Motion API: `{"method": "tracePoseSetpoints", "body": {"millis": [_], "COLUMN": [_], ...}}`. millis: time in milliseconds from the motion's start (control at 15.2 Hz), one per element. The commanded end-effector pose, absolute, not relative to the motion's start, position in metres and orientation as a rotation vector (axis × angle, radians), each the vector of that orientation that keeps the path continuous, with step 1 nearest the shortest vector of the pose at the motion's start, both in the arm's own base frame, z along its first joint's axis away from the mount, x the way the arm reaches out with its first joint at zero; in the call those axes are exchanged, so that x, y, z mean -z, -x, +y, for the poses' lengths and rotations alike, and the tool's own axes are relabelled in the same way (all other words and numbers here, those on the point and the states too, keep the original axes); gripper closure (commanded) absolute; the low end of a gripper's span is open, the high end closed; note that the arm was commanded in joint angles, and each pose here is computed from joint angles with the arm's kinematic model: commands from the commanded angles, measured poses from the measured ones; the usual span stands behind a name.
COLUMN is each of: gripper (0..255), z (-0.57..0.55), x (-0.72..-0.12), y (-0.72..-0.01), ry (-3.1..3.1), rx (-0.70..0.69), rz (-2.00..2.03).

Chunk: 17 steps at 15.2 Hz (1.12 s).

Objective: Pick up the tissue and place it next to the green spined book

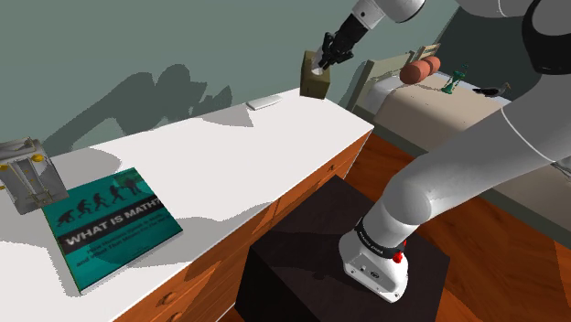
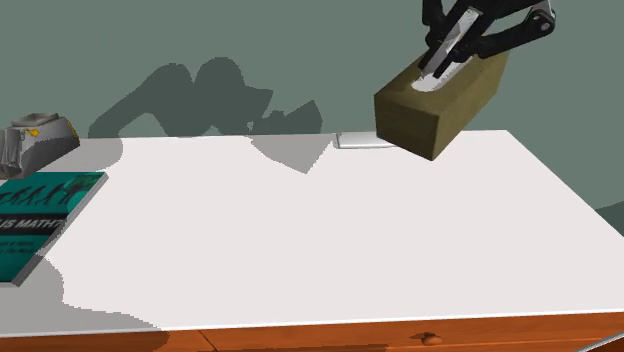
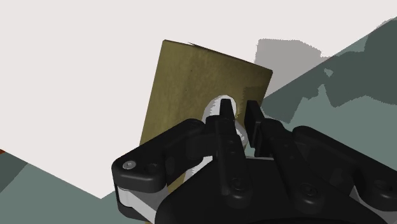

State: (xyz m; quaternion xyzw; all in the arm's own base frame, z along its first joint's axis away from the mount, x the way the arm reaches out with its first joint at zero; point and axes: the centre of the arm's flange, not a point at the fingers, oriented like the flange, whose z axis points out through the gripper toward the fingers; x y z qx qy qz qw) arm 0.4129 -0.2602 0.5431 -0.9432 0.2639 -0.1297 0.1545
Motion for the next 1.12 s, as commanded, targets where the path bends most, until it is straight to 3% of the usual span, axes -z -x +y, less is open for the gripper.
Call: {"method": "tracePoseSetpoints", "body": {"millis": [0,462,1056], "gripper": [255,255,255], "z": [-0.26,-0.26,-0.147], "x": [-0.555,-0.588,-0.588], "y": [-0.413,-0.413,-0.448], "ry": [2.703,2.703,2.703], "rx": [0.371,0.371,0.371], "rz": [0.756,0.756,0.756]}}
